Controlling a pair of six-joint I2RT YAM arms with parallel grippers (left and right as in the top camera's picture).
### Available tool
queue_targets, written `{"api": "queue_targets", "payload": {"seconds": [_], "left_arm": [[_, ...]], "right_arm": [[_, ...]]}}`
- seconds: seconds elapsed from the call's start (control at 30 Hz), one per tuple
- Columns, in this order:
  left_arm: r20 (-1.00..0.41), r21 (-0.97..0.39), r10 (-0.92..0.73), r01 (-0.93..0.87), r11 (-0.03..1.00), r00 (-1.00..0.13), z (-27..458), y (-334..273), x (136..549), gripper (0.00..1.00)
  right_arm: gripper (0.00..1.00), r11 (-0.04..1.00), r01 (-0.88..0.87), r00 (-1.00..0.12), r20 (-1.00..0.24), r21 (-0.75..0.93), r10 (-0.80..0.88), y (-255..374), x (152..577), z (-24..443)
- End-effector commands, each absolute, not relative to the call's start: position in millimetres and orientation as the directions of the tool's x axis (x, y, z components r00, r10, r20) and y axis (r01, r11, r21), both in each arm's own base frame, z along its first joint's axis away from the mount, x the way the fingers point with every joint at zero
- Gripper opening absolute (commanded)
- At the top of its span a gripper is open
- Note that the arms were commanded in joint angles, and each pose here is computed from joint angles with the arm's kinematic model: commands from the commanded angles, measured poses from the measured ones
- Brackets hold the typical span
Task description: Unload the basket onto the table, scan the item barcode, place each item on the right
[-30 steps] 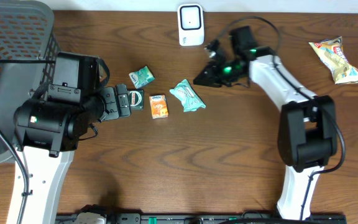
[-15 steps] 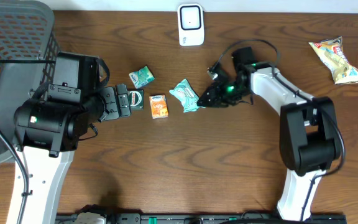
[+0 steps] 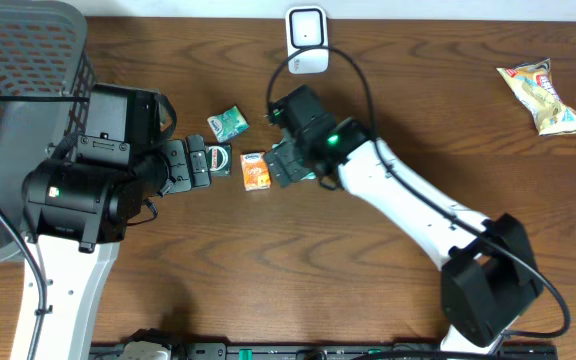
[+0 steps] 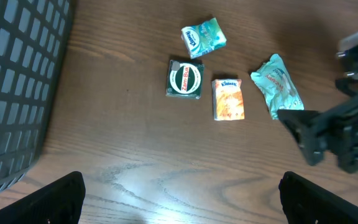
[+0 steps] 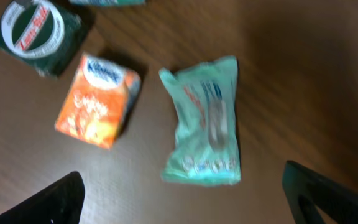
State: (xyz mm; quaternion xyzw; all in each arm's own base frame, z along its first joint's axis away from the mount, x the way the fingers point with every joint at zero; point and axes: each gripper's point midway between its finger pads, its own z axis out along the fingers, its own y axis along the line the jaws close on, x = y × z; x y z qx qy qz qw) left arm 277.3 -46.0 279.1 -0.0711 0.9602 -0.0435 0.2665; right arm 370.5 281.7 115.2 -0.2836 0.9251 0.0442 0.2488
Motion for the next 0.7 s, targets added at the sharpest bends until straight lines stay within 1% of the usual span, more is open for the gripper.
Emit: {"api": "queue_targets", "payload": {"seconds": [0.0,0.13,0.27,0.4,0.47,0.53,0.57,0.6,0.63,0.67], "left_arm": [[-0.518,-0.117,-0.158,-0.113,0.987,-0.841,283.2,-45.0,278.0,0.98],[-0.518,-0.117,-0.158,-0.113,0.987,-0.841,283.2,-45.0,278.0,0.98],[-0.518,-0.117,-0.158,-0.113,0.987,-0.841,283.2,-45.0,278.0,0.98],[-0.518,-0.117,-0.158,-0.113,0.987,-0.841,283.2,-45.0,278.0,0.98],[-0.518,-0.117,-0.158,-0.113,0.987,-0.841,283.2,-45.0,278.0,0.98],[-0.518,-0.117,-0.158,-0.113,0.987,-0.841,283.2,-45.0,278.0,0.97],[-0.518,-0.117,-0.158,-0.113,0.987,-0.841,283.2,-45.0,278.0,0.98],[-0.518,-0.117,-0.158,-0.113,0.987,-0.841,283.2,-45.0,278.0,0.98],[-0.518,-0.117,-0.158,-0.113,0.987,-0.841,283.2,-45.0,278.0,0.98],[-0.518,-0.117,-0.158,-0.113,0.987,-0.841,283.2,-45.0,278.0,0.98]], "right_arm": [[0.96,0.812,-0.544,-0.678,-0.459,-0.213,-0.575,280.9,376.4,93.8],[0.93,0.762,-0.580,-0.665,-0.373,-0.288,-0.647,277.1,377.6,56.7],[0.91,0.738,-0.543,-0.688,-0.291,-0.401,-0.664,256.1,384.8,27.3],[0.91,0.718,-0.548,-0.686,-0.261,-0.429,-0.679,251.0,385.6,18.9],[0.88,0.706,-0.570,-0.669,-0.262,-0.419,-0.695,255.0,385.8,18.3],[0.81,0.684,-0.611,-0.640,-0.261,-0.398,-0.723,261.7,385.1,16.8],[0.75,0.674,-0.629,-0.627,-0.261,-0.387,-0.735,264.8,384.5,15.5],[0.67,0.666,-0.641,-0.617,-0.260,-0.381,-0.743,266.6,384.2,14.3],[0.54,0.661,-0.646,-0.611,-0.260,-0.382,-0.747,267.4,384.8,13.9],[0.46,0.662,-0.645,-0.612,-0.262,-0.382,-0.747,267.8,385.6,12.6]]}}
